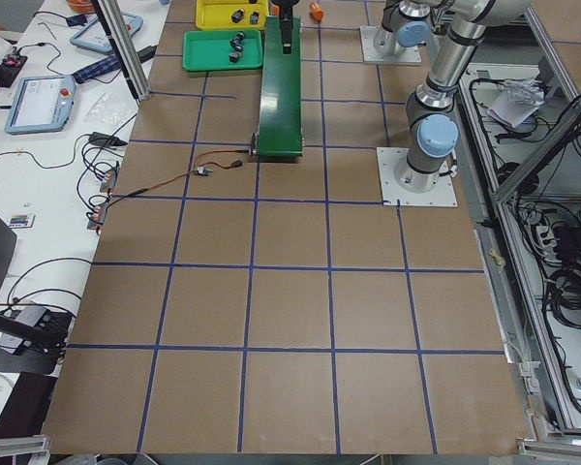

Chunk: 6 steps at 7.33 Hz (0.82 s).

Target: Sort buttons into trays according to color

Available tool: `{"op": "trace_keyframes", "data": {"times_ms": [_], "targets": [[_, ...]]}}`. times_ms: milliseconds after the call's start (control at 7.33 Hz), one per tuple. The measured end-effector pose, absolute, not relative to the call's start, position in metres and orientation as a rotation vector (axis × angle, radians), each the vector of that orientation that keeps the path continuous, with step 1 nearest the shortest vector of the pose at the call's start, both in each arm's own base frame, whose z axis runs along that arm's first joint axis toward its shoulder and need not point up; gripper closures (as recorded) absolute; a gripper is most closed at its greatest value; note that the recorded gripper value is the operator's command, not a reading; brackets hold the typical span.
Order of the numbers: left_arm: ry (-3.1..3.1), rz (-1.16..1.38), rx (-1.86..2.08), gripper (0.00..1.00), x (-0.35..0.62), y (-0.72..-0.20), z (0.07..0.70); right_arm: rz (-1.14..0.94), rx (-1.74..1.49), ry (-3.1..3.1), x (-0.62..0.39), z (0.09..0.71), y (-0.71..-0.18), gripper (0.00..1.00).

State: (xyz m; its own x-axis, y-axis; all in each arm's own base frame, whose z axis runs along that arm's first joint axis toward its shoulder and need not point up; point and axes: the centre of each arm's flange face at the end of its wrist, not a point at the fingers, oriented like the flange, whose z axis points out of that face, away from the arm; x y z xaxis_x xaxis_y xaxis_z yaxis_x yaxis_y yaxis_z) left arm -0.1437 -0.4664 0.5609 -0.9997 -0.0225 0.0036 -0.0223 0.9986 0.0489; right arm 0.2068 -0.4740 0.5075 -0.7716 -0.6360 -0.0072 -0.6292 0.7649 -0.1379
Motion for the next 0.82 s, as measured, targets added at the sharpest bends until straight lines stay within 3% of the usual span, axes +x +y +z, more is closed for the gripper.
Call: {"op": "trace_keyframes", "data": {"times_ms": [409,818], "targets": [[-3.133,-0.074,0.036,0.0,-0.144,-0.467,0.561,-0.111,-0.55,3.022,0.204,0.543,-0.459,0.0],[-3.128,-0.076,0.044,0.0,-0.144,-0.468,0.56,-0.09,-0.413,3.043,0.2,0.562,-0.452,0.0]]}}
